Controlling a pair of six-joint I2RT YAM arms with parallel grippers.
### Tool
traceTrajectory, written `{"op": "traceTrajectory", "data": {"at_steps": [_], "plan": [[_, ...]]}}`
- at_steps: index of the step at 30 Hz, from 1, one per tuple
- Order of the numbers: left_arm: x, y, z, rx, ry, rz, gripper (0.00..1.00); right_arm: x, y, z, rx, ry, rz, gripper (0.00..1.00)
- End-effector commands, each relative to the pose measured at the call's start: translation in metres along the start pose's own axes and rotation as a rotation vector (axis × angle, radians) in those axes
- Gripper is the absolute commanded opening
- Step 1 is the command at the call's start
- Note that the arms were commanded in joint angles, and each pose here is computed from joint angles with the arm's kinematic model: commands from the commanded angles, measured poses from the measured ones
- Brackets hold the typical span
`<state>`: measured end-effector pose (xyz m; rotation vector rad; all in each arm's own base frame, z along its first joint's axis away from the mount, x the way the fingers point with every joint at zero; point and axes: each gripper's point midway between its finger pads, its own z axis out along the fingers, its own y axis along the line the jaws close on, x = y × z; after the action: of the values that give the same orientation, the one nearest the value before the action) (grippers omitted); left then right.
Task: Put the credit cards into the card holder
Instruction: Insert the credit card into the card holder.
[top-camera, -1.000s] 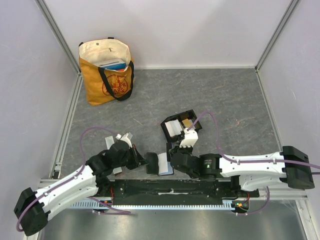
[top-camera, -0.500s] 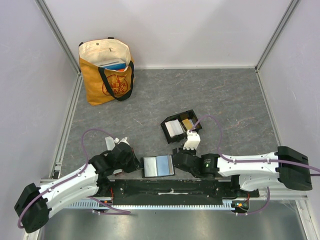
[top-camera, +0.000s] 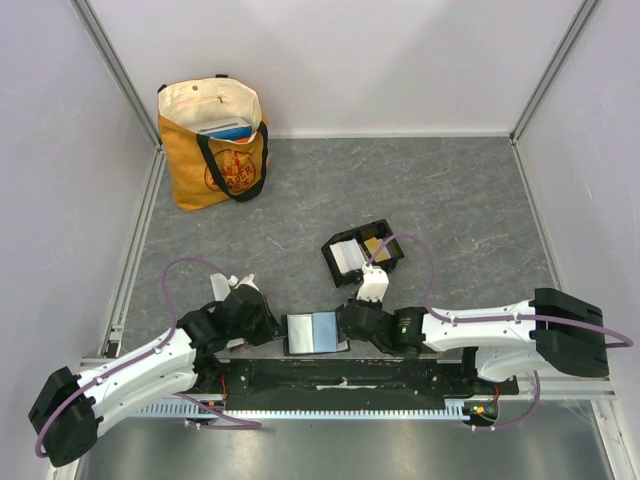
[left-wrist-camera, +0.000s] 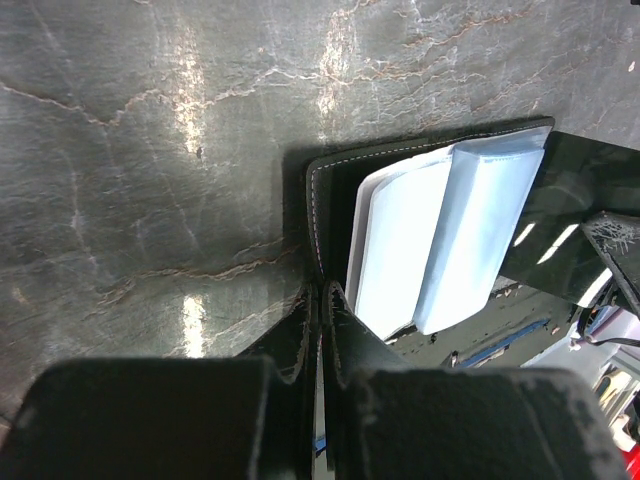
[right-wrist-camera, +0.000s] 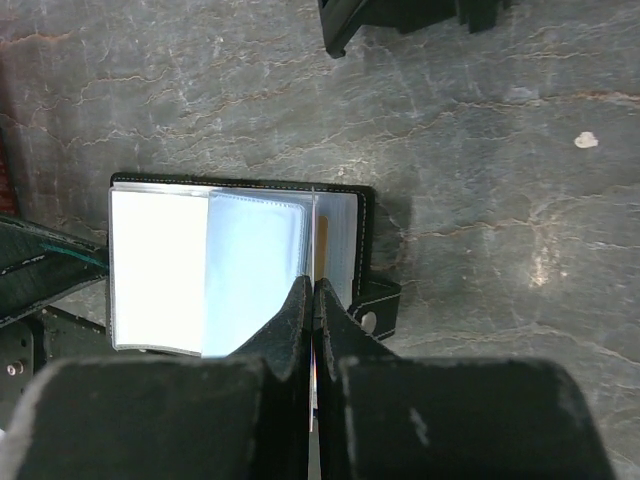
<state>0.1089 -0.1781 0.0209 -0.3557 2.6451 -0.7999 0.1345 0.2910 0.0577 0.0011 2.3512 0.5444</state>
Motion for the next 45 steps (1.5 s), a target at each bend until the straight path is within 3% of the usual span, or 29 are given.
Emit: {"op": "traceTrajectory", "data": {"at_steps": [1,19,27,30,45], "plan": [[-0.002,-0.004,0.001,0.017,-0.01,-0.015,0.02,-0.003,0.021,0.004,-0.063,0.008,0.024,0.0],[-0.001,-0.007,0.002,0.033,-0.006,-0.006,0.02,-0.013,0.047,-0.005,-0.07,0.053,-0.085,0.0],[-0.001,-0.013,0.005,0.073,-0.007,-0.012,0.02,0.005,0.106,0.001,-0.307,0.13,-0.103,0.0],[-0.003,-0.016,0.005,0.081,-0.013,-0.012,0.02,0.01,0.107,0.004,-0.307,0.147,-0.107,0.0],[-0.001,-0.013,0.006,0.08,-0.014,-0.023,0.02,-0.007,0.06,0.007,-0.321,0.038,0.171,0.0]]}}
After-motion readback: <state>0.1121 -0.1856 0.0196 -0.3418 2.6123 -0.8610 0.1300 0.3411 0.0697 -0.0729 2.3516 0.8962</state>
